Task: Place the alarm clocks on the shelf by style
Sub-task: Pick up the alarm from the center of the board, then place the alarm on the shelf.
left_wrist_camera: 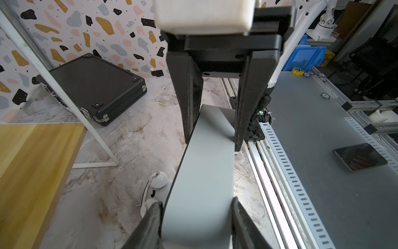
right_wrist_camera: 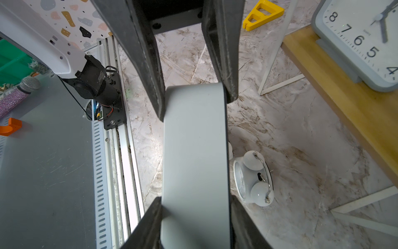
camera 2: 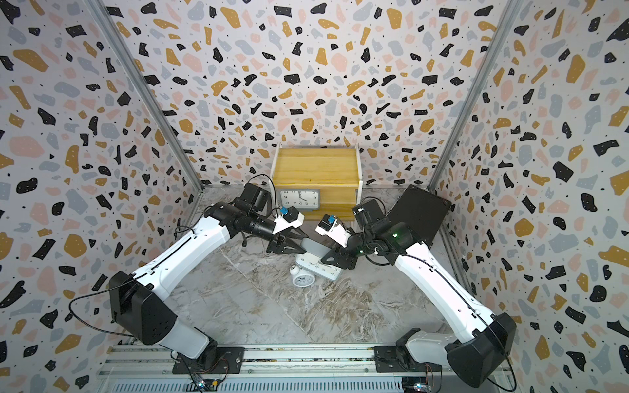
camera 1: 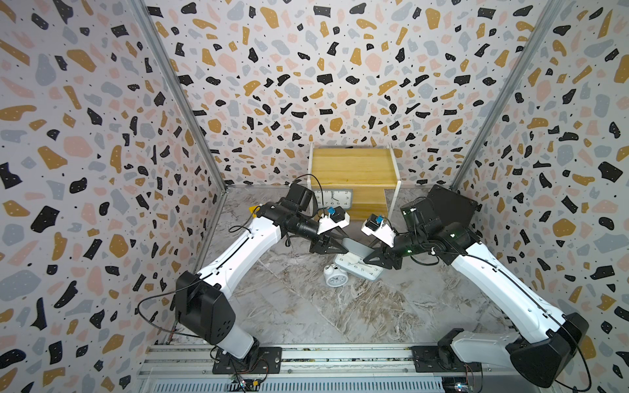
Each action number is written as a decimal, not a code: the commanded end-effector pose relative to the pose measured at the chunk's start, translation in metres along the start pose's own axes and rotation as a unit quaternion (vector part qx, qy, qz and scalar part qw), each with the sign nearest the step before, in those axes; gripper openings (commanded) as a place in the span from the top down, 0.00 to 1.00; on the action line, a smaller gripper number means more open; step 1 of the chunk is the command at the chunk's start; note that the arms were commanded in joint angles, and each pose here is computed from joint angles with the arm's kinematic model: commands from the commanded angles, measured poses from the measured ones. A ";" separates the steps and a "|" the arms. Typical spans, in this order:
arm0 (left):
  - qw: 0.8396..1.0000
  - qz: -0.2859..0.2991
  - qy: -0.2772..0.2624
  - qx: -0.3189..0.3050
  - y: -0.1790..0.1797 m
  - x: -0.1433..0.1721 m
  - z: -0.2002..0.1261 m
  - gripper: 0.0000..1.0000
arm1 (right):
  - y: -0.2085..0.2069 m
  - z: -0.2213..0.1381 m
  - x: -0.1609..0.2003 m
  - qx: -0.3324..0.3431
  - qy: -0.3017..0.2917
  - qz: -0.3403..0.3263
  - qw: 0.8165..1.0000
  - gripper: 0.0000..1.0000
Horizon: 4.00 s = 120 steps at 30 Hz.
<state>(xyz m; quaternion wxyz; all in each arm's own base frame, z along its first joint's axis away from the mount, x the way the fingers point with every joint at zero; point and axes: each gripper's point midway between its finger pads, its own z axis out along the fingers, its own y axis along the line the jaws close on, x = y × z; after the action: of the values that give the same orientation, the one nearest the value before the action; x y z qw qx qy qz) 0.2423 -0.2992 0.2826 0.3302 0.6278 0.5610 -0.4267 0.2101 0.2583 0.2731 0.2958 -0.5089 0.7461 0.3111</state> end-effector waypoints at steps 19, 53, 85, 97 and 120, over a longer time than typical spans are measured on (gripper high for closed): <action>0.993 -0.006 -0.058 -0.101 0.006 -0.041 -0.033 0.93 | -0.031 -0.049 -0.039 0.081 -0.159 0.024 0.984 0.25; 0.966 0.018 -0.218 -0.140 -0.031 -0.119 -0.094 0.93 | -0.017 -0.084 -0.057 -0.040 -0.280 0.012 0.959 0.12; 0.963 -0.006 -0.192 -0.189 -0.011 -0.103 -0.085 0.33 | -0.015 -0.100 -0.075 0.007 -0.292 -0.008 0.956 0.84; 0.932 -0.037 -0.151 -0.328 0.015 -0.080 -0.115 0.14 | -0.051 -0.142 -0.103 0.166 -0.315 -0.005 0.934 0.83; 0.916 -0.071 -0.103 -0.381 0.057 -0.051 -0.138 0.13 | -0.140 -0.242 -0.153 0.436 -0.360 0.026 0.824 0.83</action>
<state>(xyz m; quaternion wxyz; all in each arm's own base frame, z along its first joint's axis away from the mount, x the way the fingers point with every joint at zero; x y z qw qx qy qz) 0.3174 -0.2099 0.3616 0.5428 0.3669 0.7058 -0.2695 0.3665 0.1418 0.4538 0.6509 -0.1944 0.7168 0.1574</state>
